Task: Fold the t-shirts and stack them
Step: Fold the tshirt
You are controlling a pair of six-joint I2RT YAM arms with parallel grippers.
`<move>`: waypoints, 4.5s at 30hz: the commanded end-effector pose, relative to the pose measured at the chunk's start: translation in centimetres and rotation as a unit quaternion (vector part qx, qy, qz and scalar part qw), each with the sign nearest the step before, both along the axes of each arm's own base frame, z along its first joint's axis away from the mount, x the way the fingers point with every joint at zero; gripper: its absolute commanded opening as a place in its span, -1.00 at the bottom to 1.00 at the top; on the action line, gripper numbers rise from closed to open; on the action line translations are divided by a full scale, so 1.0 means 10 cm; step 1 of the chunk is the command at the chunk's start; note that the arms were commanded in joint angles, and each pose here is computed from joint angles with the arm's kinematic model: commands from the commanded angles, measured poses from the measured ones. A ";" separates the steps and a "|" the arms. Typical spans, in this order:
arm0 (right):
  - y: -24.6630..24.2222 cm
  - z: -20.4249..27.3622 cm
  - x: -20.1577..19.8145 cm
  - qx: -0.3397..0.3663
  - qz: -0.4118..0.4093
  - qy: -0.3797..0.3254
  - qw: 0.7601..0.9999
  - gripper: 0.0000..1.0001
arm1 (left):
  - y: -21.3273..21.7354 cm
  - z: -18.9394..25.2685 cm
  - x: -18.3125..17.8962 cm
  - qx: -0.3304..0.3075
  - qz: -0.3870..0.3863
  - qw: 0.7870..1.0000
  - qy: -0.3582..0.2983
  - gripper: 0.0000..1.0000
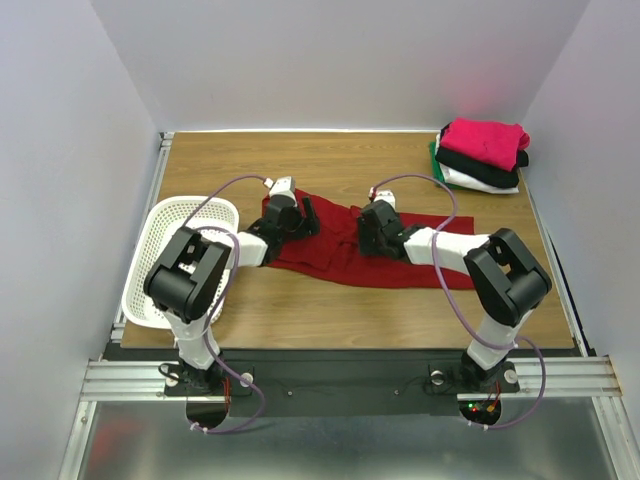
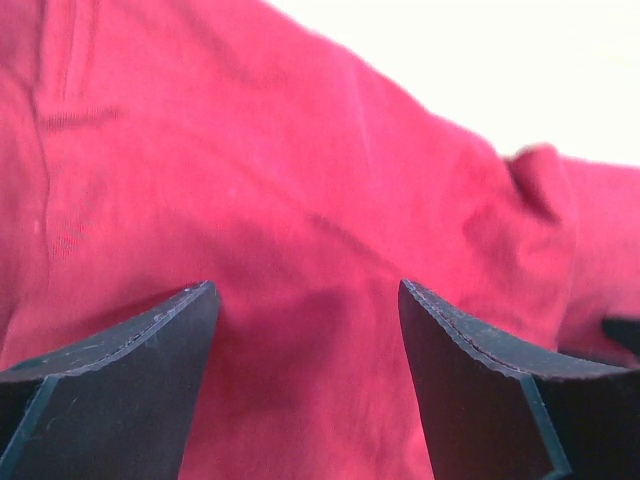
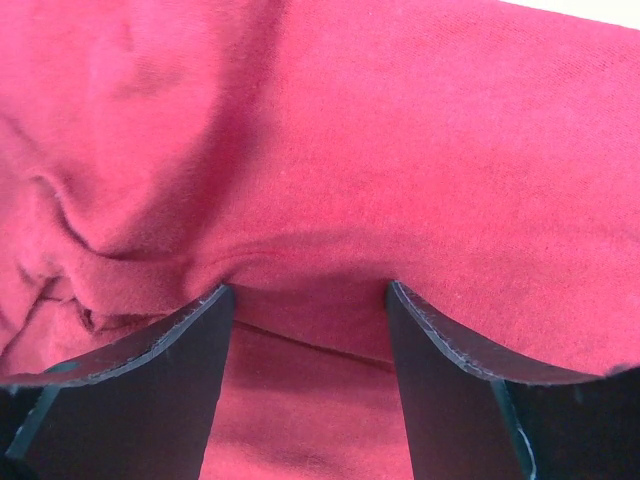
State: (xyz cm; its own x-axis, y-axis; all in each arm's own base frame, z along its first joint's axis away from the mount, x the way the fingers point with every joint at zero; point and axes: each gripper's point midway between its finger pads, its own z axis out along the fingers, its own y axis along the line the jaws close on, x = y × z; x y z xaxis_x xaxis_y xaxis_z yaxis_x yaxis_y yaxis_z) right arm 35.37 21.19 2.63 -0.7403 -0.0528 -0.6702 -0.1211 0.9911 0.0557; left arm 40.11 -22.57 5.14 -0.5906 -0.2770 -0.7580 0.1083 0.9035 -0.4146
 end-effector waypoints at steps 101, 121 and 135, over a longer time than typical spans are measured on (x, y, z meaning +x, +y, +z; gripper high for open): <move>0.25 0.39 -1.08 0.053 0.056 0.022 0.997 0.52 | -0.36 1.12 0.92 -0.065 -0.091 0.991 -0.078 0.68; 0.34 -0.13 -1.53 0.067 0.072 0.114 0.989 0.52 | -0.59 0.11 0.64 -0.064 -0.110 0.992 0.007 0.68; 0.87 0.02 -1.56 0.094 0.133 0.112 0.980 0.52 | -0.70 0.05 1.05 -0.055 -0.106 0.993 0.006 0.68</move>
